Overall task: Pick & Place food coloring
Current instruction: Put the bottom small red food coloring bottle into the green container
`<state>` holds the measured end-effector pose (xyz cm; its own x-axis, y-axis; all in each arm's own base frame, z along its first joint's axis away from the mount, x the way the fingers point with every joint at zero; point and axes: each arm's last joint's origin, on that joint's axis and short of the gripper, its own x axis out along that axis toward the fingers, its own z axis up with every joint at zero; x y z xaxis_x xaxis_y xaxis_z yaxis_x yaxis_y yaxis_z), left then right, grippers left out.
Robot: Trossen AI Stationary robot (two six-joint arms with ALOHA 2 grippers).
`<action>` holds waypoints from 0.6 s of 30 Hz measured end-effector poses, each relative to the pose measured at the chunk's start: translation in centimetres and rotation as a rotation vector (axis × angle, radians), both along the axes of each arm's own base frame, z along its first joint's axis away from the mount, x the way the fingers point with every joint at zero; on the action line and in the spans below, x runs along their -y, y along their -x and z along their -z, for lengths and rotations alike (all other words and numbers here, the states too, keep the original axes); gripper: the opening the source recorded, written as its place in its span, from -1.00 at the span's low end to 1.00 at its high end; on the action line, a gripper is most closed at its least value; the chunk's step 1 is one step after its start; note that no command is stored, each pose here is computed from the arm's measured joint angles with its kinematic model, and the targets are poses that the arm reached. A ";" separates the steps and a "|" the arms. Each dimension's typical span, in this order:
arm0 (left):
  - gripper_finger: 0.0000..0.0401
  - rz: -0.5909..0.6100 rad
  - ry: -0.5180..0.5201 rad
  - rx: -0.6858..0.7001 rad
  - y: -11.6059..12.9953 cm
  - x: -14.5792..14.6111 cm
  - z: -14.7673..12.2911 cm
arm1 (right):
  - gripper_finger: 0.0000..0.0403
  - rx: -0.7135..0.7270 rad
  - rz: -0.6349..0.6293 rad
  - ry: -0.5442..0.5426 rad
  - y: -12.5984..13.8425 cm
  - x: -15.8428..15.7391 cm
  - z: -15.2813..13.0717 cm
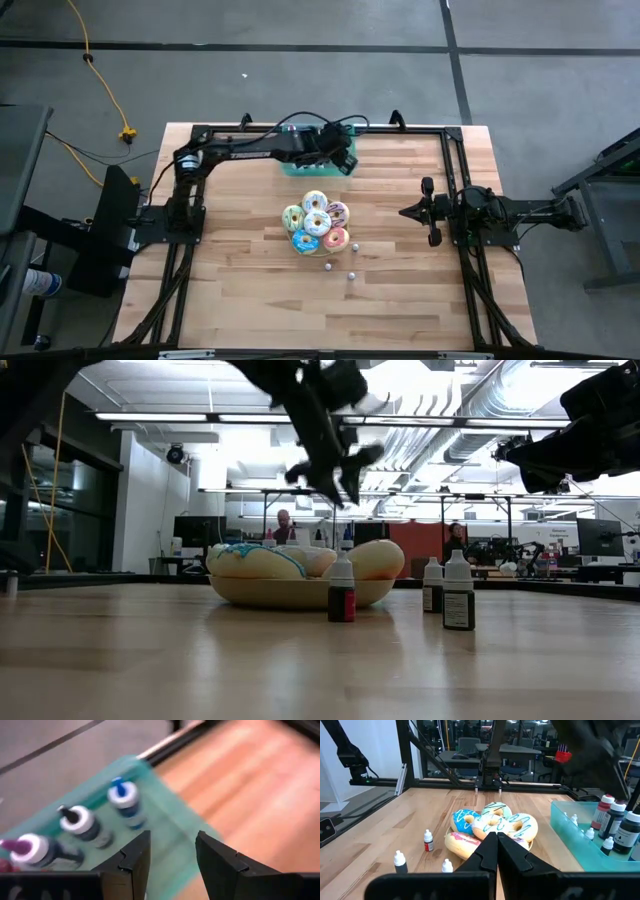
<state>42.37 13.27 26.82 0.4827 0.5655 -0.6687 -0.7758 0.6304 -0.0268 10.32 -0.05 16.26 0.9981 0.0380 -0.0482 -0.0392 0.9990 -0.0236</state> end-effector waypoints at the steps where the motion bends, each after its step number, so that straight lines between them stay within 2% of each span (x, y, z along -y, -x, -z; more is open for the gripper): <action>1: -0.27 0.051 -0.006 0.001 0.1 0.6 -0.7 | -1.00 0.000 0.000 0.000 0.0 0.0 0.0; 9: -0.27 0.433 -0.054 -0.087 1.9 5.8 -4.8 | -1.00 0.000 0.000 0.000 0.0 0.0 0.0; 14: -0.27 0.690 -0.008 -0.160 3.7 8.6 -6.2 | -1.00 0.000 0.000 0.000 0.0 0.0 0.0; 18: -0.27 0.919 0.042 -0.159 4.8 10.5 -7.1 | -1.00 0.000 0.000 0.000 0.0 0.0 0.0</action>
<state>37.60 2.72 33.88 0.6295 -0.0188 -0.7768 0.0305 0.9995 0.0006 10.32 -0.05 16.25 0.9981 0.0379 -0.0485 -0.0390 0.9990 -0.0236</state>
